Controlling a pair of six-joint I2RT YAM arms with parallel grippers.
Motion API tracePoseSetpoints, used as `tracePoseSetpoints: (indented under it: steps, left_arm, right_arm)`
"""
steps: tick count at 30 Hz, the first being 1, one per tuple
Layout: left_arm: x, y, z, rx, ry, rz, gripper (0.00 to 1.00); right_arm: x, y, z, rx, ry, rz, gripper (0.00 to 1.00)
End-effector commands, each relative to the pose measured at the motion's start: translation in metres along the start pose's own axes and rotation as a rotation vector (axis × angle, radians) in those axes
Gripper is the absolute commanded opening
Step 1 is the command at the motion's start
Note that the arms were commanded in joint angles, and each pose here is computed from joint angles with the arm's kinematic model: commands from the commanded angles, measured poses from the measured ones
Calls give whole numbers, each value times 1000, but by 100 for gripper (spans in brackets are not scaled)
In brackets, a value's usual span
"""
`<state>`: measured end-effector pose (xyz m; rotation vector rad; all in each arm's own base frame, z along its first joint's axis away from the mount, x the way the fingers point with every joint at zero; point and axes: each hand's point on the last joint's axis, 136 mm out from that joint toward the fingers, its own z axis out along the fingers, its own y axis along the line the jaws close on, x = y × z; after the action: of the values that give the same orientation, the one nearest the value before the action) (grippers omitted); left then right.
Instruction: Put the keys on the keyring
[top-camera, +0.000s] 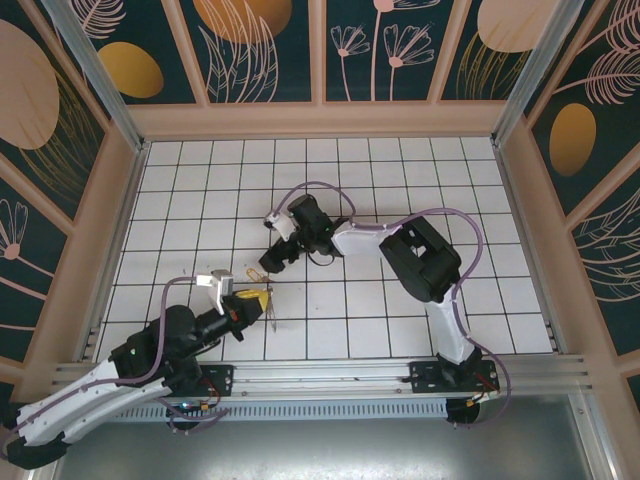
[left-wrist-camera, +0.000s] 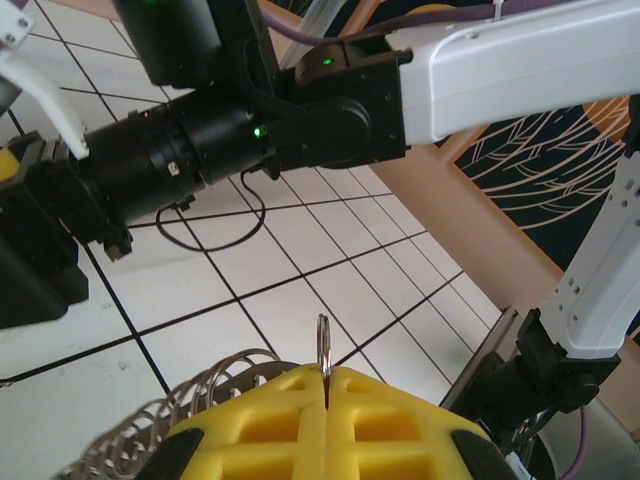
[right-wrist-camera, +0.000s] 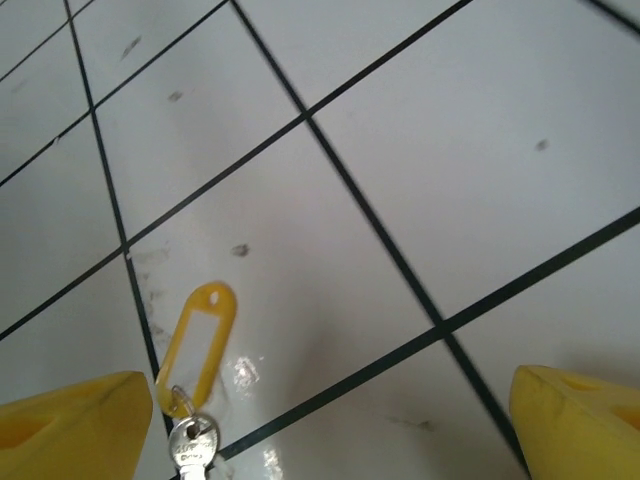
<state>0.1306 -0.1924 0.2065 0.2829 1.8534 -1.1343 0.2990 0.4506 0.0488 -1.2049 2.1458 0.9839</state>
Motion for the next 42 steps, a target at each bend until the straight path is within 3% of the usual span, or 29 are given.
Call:
tracePoseSetpoints:
  steps: [1,21,42]
  left_arm:
    - [-13,-3,-3,4,-52,2,0]
    - [-17,-7,-4,22,-67,16,0]
    - [-19,-9,-5,25,-71,20,0]
  right_arm:
    - [0,12,4,-80,20,-25,90]
    - [27,37,24,-173,124,-79,57]
    - [37,50,33,-189,169,-124,42]
